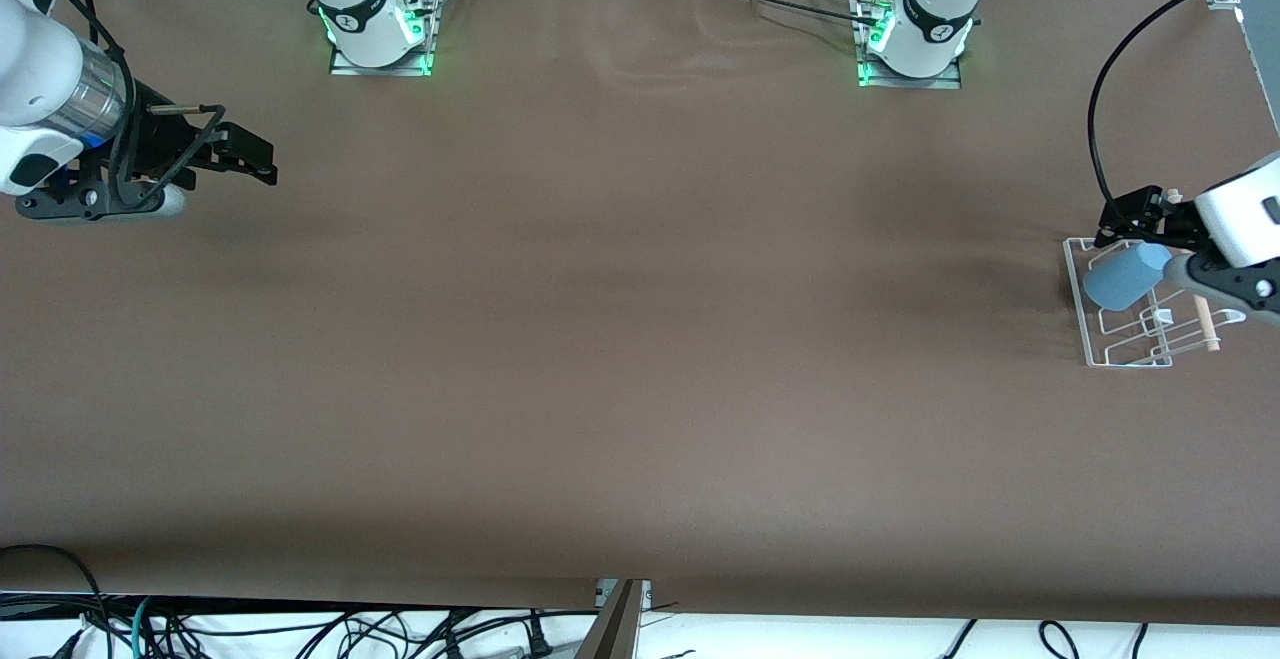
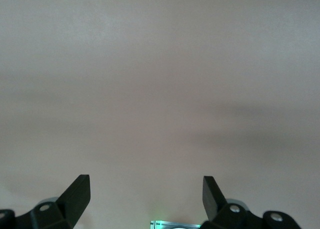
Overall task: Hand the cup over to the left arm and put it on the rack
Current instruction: 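Open the left gripper and lift it away from the rack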
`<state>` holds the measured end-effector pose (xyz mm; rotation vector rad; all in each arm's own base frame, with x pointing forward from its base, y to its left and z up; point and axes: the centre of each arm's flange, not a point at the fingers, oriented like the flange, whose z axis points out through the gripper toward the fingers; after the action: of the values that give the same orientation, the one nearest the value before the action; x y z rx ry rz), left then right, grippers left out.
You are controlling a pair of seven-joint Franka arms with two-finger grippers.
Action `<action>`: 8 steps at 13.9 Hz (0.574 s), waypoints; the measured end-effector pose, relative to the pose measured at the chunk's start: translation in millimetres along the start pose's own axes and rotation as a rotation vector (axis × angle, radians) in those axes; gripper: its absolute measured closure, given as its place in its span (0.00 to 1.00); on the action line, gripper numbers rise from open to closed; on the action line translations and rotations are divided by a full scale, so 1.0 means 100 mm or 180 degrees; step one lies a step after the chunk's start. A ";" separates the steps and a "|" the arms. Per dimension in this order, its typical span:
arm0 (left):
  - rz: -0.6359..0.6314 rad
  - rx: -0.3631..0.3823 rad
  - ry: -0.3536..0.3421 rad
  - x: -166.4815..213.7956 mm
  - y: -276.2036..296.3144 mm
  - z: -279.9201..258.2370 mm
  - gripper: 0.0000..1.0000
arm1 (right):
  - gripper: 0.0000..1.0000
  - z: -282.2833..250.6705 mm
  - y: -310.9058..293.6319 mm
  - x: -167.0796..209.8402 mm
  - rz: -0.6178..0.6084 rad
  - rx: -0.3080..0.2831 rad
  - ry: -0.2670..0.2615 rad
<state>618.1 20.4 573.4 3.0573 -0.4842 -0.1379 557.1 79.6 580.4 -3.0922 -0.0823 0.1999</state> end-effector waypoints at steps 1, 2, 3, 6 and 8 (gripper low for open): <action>-0.0128 0.0028 0.0100 -0.04 0.04 0.01 0.00 | 0.00 0.00 0.00 0.00 0.0001 0.0000 -0.0002; -0.0207 0.0101 0.0187 -0.08 0.12 0.05 0.00 | 0.00 0.00 0.01 0.00 0.0004 0.0000 -0.0002; -0.0280 0.0182 0.0234 -0.15 0.20 0.10 0.00 | 0.00 0.00 0.01 0.00 0.0008 0.0001 -0.0001; -0.0445 0.0245 0.0250 -0.35 0.30 0.18 0.00 | 0.00 0.00 0.02 0.00 0.0011 0.0001 0.0000; -0.0480 0.0238 0.0239 -0.40 0.28 0.20 0.00 | 0.00 0.00 0.02 0.00 0.0013 0.0001 0.0001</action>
<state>570.1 5.6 558.3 3.1568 -0.2600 -0.0099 557.7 77.3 580.3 -3.0923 -0.0760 0.1998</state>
